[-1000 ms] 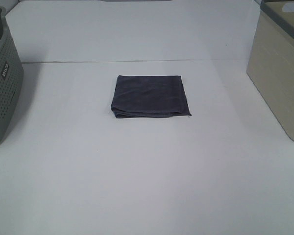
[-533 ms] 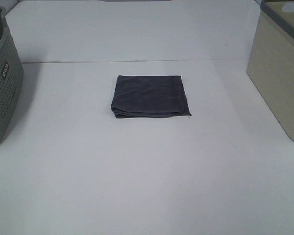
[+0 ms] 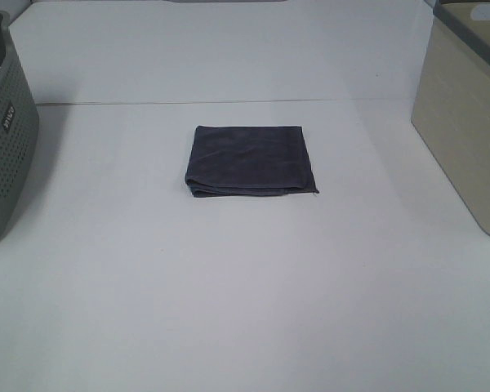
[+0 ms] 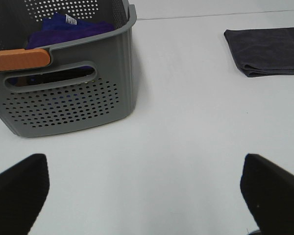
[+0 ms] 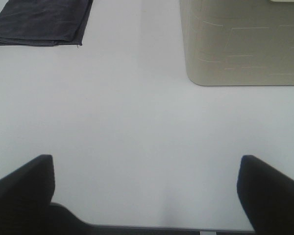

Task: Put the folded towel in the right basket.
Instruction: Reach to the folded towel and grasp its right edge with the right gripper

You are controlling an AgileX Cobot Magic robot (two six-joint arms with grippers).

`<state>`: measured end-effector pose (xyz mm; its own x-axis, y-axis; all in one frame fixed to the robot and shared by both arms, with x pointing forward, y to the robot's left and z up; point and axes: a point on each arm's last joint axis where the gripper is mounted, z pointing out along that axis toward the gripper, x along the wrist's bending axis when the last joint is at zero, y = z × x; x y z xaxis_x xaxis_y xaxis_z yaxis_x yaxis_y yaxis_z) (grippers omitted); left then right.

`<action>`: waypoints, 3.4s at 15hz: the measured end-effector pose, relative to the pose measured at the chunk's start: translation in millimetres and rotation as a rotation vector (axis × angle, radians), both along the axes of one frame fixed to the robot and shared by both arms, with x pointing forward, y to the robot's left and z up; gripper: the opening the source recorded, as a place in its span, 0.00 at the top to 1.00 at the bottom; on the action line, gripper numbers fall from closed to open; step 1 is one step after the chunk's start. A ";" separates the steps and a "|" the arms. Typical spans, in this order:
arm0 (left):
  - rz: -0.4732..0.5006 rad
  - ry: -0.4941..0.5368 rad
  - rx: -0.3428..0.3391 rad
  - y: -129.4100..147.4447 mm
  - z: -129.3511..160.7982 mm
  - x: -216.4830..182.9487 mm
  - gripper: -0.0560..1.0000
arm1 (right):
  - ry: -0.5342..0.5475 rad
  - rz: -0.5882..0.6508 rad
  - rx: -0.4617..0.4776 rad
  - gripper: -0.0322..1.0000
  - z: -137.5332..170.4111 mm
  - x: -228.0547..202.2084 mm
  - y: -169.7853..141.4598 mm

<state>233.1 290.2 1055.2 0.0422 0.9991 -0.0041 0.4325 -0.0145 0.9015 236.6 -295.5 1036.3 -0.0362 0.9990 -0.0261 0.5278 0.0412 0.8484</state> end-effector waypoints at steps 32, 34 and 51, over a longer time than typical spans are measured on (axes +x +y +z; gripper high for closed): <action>0.000 0.000 0.000 0.0 0.0 0.0 0.01 | 0.607 0.358 0.416 0.03 50.0 375.9 85.9; 0.000 0.000 0.000 0.0 0.0 0.0 0.01 | 0.672 0.380 0.434 0.03 12.0 412.9 107.2; -0.001 0.000 -0.001 -0.1 0.0 0.0 0.01 | 0.812 0.262 0.396 0.04 -156.4 504.3 113.7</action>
